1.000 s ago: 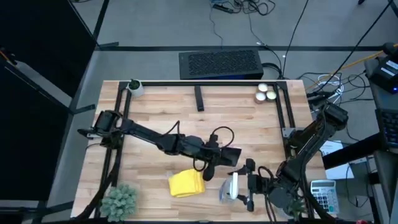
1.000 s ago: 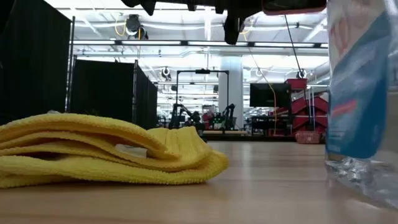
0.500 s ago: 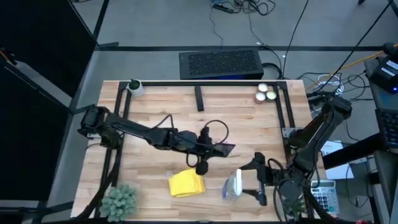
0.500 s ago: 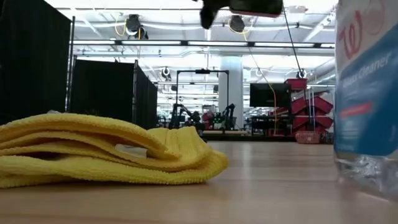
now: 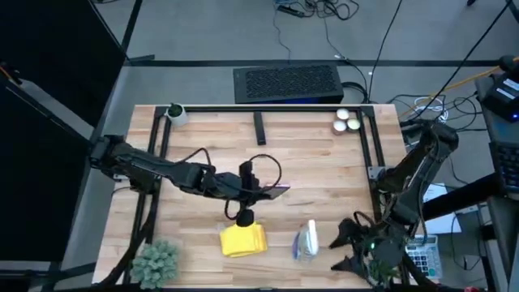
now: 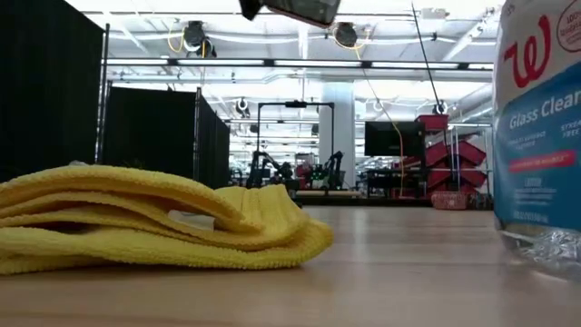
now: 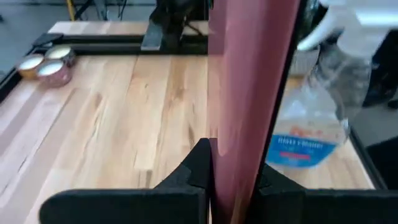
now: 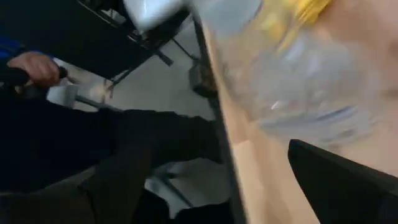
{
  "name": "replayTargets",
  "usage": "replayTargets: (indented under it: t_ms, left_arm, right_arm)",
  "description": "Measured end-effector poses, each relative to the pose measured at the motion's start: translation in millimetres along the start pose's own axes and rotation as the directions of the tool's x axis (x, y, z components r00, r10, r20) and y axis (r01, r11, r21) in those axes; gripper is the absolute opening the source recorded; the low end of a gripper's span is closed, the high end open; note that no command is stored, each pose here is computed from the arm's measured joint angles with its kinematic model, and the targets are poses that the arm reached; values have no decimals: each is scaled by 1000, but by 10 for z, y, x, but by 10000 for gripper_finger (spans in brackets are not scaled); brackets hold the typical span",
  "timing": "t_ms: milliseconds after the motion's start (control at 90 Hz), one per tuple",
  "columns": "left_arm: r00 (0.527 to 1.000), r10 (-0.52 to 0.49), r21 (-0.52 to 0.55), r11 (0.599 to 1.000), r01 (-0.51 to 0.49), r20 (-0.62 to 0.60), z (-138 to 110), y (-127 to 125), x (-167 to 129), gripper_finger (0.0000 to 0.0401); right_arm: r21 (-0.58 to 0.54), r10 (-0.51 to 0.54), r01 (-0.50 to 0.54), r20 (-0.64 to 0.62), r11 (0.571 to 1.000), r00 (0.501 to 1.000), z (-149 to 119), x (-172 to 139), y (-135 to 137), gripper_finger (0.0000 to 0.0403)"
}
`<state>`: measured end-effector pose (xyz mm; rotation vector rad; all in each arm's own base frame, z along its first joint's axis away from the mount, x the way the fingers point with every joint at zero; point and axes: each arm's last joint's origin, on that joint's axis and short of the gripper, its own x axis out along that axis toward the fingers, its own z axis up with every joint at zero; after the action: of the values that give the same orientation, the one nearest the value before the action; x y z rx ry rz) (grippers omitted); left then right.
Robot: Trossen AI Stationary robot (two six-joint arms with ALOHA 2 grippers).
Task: Apply microfiber cloth
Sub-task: Wipe the front of the pink cellphone with a yellow microfiber cloth
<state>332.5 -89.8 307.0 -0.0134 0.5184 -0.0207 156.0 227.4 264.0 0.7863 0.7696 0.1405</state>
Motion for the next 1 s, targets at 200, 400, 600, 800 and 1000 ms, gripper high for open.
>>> replayTargets:
  t_ms: [200, 400, 600, 800, 1000]
  left_arm:
    - [998, -34, -11, 999, 33, -61, -89, -163, -34, 9]
    - [998, -50, -26, 998, 48, -49, -97, -274, -64, 9]
    - [996, -63, -46, 997, 60, -59, -123, -357, -91, 8]
    - [985, 9, -110, 993, -28, -173, -259, -367, -123, 8]
    - [950, 98, -115, 984, -137, -297, -413, -378, -186, 8]
  right_arm:
    - [66, 120, -124, 64, 990, 991, -298, 654, 110, 364]
    - [-20, 293, -297, 232, 955, 928, -345, 1120, 151, 364]
    - [-116, 85, -54, 284, 992, 955, -218, 1272, -91, 364]
    - [-134, -220, 267, 290, 954, 931, -36, 1074, -341, 364]
    - [-119, -426, 471, 277, 874, 861, 123, 739, -515, 363]
